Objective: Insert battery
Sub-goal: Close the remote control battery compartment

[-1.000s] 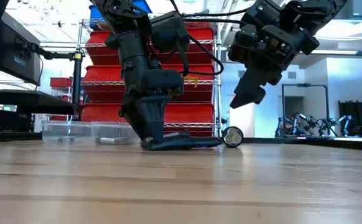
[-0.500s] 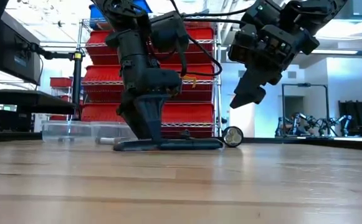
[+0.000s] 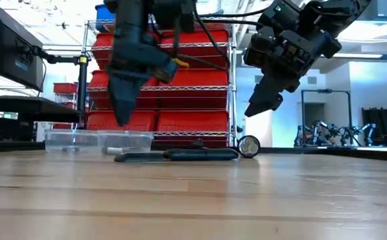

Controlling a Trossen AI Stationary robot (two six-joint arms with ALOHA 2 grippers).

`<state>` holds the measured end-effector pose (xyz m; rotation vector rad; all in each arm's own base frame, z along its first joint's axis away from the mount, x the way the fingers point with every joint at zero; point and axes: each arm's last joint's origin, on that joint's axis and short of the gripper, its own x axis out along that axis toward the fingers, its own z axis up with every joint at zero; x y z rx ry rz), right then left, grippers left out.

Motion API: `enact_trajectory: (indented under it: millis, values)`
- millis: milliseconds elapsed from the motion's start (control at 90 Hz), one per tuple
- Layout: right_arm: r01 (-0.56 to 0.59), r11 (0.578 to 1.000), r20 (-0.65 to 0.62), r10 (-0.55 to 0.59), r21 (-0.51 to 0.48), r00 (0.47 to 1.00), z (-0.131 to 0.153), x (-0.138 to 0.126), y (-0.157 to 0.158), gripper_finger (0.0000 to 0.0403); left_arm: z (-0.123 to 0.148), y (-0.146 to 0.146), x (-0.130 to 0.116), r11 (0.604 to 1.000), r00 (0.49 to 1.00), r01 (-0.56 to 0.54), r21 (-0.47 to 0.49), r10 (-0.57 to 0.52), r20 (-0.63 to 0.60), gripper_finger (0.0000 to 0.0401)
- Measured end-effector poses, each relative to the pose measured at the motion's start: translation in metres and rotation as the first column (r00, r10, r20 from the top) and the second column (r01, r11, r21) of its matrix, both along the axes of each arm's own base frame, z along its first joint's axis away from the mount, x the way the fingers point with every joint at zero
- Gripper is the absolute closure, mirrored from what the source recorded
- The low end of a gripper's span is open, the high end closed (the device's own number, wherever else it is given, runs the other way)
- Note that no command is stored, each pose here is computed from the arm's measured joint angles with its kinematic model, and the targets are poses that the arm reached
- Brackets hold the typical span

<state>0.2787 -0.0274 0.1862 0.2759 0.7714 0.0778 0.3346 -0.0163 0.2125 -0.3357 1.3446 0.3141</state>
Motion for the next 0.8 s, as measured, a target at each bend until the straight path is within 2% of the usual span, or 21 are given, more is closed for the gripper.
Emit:
enact_trajectory:
  millis: [100, 189, 256, 311, 511, 678, 800]
  values:
    - [-0.018, 1.000, 0.005, 0.019, -0.023, 1.000, 0.000, 0.000, 0.000, 0.0191, -0.007, -0.013, -0.019, 0.999, 0.999, -0.040, -0.023, 0.041, 0.024, 0.0177]
    - [-0.026, 0.999, 0.008, 0.026, -0.036, 1.000, 0.000, 0.000, 0.000, 0.0191, -0.027, -0.018, -0.039, 0.988, 0.991, -0.121, -0.093, 0.125, 0.037, 0.0177]
    - [-0.024, 0.998, 0.005, 0.024, -0.051, 1.000, -0.001, 0.001, -0.001, 0.0191, -0.039, -0.021, -0.047, 0.970, 0.976, -0.189, -0.151, 0.203, 0.083, 0.0177]
    - [-0.022, 0.998, -0.009, 0.022, -0.060, 1.000, -0.005, 0.002, -0.001, 0.0191, -0.045, -0.023, -0.049, 0.962, 0.962, -0.206, -0.181, 0.233, 0.141, 0.0177]
    - [-0.056, 0.996, -0.097, 0.049, -0.072, 0.994, -0.030, 0.008, -0.002, 0.0191, -0.061, -0.022, -0.047, 0.968, 0.957, -0.184, -0.171, 0.217, 0.193, 0.0177]
    - [-0.155, 0.974, -0.126, 0.136, -0.164, 0.983, -0.050, 0.014, -0.004, 0.0191, -0.064, -0.017, -0.046, 0.975, 0.964, -0.164, -0.148, 0.190, 0.186, 0.0177]
    - [-0.172, 0.955, -0.115, 0.147, -0.244, 0.982, -0.051, 0.017, -0.005, 0.0191, -0.064, -0.014, -0.046, 0.977, 0.965, -0.158, -0.141, 0.183, 0.186, 0.0177]
